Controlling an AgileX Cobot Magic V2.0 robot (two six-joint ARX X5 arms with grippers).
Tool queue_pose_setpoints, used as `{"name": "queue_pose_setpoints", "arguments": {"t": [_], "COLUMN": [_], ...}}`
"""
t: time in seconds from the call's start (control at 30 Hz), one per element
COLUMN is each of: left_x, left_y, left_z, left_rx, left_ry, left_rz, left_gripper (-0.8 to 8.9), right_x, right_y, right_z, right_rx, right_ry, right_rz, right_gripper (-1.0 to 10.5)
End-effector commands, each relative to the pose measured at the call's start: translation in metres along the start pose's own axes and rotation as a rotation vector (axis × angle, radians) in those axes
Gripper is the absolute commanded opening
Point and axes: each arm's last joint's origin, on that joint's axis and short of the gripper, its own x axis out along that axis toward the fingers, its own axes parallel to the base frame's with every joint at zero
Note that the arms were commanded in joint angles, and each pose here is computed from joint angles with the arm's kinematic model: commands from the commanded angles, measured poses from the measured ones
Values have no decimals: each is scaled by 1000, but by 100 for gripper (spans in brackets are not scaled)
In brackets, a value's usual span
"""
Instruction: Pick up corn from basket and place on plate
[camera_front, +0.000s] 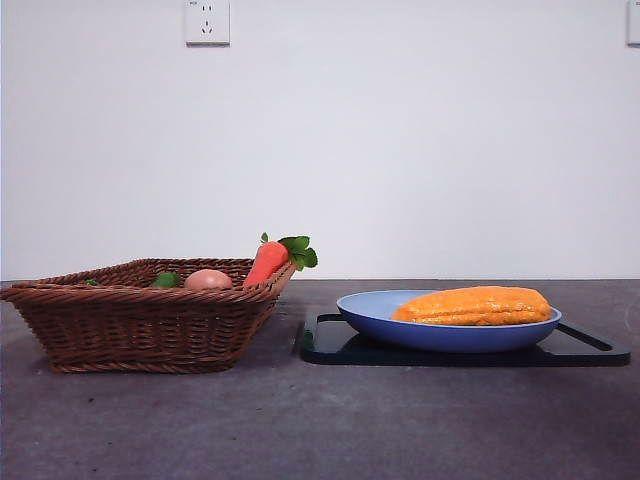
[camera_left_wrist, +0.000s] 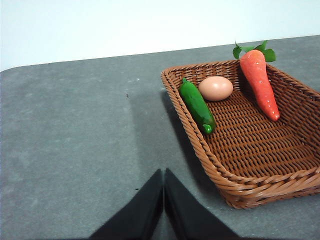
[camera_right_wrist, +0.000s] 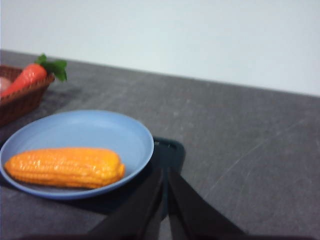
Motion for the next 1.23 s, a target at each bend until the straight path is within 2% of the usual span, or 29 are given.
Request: {"name": "queue_pose_setpoints", "arguments": {"t": [0.03, 0.23, 0.57, 1.23], "left_x": [2, 2, 2, 2], "left_y": [0, 0, 0, 0], "left_z": [-9, -9, -9, -9], "left_rx": [-10, -10, -10, -10], "left_ry": [36, 36, 36, 36], "left_rz": [0, 0, 0, 0], "left_gripper": [6, 6, 6, 6], "right_x": [0, 0, 0, 0], "right_y": [0, 0, 0, 0], "right_z": [-3, -8, -3, -3], "right_rx": [11, 24, 12, 12], "right_ry": [14, 63, 17, 16], "right_rz": [-2, 1, -2, -2], "right_gripper": [2, 2, 2, 2]}}
